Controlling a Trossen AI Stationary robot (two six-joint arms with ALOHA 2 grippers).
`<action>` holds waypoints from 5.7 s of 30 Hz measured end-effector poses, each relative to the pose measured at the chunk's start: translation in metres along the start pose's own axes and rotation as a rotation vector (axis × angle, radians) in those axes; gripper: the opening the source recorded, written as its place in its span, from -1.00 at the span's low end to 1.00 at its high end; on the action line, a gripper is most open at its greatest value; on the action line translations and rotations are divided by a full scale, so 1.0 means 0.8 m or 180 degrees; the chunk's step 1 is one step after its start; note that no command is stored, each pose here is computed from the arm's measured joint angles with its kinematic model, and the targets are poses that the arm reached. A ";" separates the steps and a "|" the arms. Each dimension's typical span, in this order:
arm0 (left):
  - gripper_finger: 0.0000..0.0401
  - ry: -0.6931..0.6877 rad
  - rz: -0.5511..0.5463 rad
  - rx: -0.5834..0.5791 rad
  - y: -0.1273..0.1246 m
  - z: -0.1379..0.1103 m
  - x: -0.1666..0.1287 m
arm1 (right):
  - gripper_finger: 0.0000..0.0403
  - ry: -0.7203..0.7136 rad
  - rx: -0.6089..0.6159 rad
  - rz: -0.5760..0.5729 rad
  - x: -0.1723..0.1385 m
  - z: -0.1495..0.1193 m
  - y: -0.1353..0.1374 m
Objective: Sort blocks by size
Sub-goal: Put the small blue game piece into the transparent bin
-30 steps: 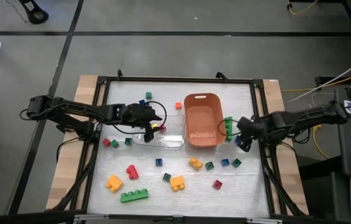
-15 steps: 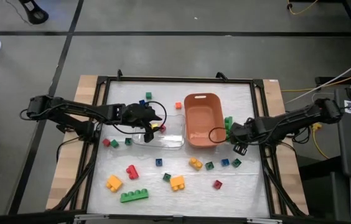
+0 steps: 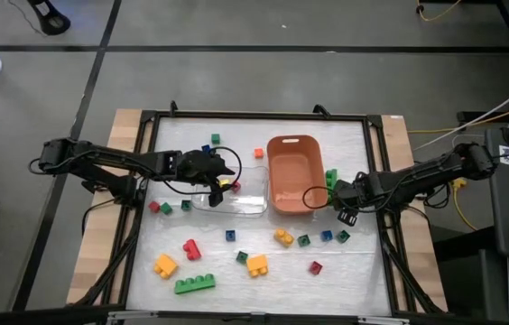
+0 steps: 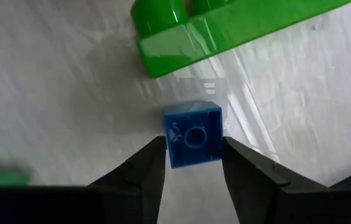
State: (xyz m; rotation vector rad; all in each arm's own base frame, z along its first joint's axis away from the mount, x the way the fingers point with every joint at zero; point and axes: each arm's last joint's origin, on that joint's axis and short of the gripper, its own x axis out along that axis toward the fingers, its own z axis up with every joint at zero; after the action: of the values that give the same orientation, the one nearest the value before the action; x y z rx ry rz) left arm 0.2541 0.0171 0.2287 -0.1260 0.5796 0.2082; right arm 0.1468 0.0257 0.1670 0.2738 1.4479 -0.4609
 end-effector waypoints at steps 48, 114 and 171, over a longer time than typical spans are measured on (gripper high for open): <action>0.05 -0.0168 -0.0025 0.0155 0.000 0.008 -0.013 | -0.58 -0.0396 -0.0899 0.2497 -0.094 0.054 0.053; 0.05 -0.1144 0.0719 0.0316 -0.070 0.013 0.030 | -0.01 -0.3430 -0.1397 0.1204 -0.050 0.244 0.079; 0.05 -0.0249 0.0709 0.0328 -0.047 -0.020 0.052 | -0.01 -0.3383 -0.1423 0.1214 -0.049 0.243 0.079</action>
State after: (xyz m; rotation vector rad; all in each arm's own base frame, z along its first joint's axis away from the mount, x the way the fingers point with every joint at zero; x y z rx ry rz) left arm 0.2881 -0.0154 0.1946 0.0469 0.5248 0.3972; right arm 0.3459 -0.0008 0.2218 -0.0718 0.4050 0.0664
